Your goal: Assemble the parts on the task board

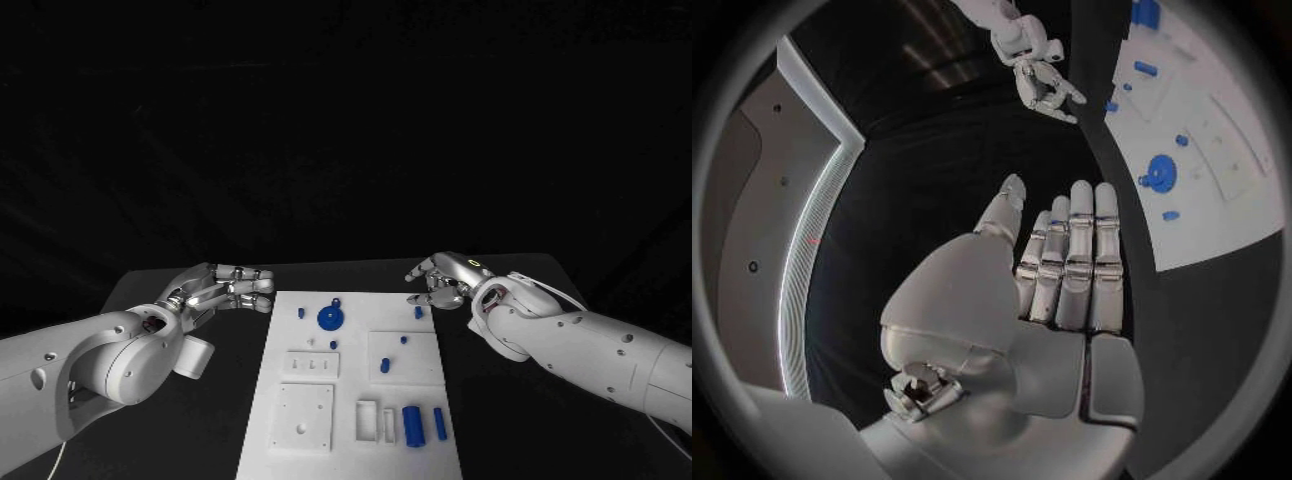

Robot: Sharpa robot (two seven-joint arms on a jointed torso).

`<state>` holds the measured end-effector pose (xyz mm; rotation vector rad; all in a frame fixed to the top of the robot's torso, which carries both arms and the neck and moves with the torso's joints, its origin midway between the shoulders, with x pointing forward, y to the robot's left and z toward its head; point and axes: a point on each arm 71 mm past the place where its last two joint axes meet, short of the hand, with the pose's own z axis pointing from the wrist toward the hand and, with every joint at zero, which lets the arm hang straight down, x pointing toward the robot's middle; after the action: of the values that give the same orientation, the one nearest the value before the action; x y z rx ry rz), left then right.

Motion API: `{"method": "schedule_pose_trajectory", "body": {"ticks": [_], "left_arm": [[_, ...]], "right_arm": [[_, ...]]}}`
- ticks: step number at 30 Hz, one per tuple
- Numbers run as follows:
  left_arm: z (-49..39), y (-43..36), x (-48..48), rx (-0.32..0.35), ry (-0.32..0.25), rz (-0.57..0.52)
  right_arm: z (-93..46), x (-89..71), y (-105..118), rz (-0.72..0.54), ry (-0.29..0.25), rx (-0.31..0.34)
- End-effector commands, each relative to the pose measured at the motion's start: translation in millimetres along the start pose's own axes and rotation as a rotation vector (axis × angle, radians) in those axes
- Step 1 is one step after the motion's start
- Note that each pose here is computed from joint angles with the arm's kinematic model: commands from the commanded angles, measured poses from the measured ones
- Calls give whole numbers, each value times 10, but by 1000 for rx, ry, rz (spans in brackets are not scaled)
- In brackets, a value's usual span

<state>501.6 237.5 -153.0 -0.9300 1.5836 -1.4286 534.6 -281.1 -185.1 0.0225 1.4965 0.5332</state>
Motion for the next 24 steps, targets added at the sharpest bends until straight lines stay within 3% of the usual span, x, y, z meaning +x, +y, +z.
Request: {"method": "schedule_pose_trajectory", "body": {"ticks": [1, 16, 24], "left_arm": [[6, -4, 21, 19, 18, -2], [16, 46, 22, 12, 21, -6], [20, 60, 12, 9, 20, -5]], "right_arm": [[-17, 76, -69, 22, 37, -41], [-30, 324, -427, -2, 65, 36], [-25, 408, -482, 6, 81, 55]]}}
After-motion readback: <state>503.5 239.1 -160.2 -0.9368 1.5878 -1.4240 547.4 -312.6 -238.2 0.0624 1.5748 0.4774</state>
